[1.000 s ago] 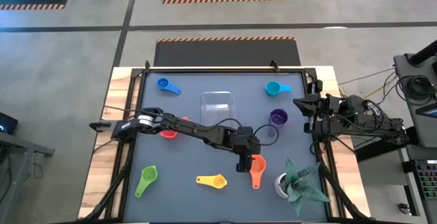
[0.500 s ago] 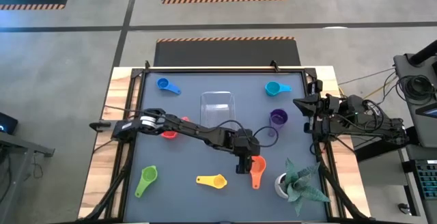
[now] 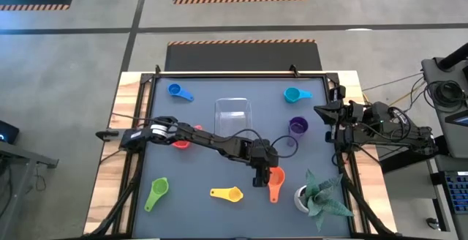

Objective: Nest measuring cups in basket
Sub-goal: Stack the orange measuring cup on top of the purple measuring cup

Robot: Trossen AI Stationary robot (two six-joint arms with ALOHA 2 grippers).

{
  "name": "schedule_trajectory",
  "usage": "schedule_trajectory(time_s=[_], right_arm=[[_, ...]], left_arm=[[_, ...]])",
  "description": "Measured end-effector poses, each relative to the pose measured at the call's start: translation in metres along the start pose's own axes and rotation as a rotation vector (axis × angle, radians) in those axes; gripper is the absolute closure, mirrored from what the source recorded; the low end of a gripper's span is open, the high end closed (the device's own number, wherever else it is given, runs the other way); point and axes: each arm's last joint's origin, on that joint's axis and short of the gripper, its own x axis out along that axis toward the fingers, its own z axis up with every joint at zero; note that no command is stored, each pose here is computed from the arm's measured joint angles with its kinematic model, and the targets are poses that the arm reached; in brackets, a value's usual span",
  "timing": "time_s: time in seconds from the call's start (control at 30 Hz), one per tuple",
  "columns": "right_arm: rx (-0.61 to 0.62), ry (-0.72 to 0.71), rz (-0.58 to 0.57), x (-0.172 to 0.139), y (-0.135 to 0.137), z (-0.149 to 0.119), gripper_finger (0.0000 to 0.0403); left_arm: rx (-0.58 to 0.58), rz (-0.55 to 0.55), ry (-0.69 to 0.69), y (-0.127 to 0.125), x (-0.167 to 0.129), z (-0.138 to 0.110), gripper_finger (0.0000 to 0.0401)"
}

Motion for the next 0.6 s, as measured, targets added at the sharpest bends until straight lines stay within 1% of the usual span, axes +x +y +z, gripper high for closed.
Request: schedule_trajectory(time_s=[0.17, 0.33, 0.6], right_arm=[[0.000, 0.000, 0.000, 0.0000, 0.0000, 0.0000, 0.0394], [0.000, 0.000, 0.000, 0.0000, 0.0000, 0.0000, 0.0394], [-0.005, 0.000, 0.000, 0.0000, 0.0000, 0.0000, 0.0394]], left_arm=[[-0.004, -0.004, 0.003, -0.0001, 0.0004, -0.0005, 0.0314], [-0.009, -0.005, 0.003, -0.0001, 0.0006, -0.0006, 0.0353], [-0.029, -0.005, 0.003, -0.0001, 0.0009, -0.0008, 0.0397]])
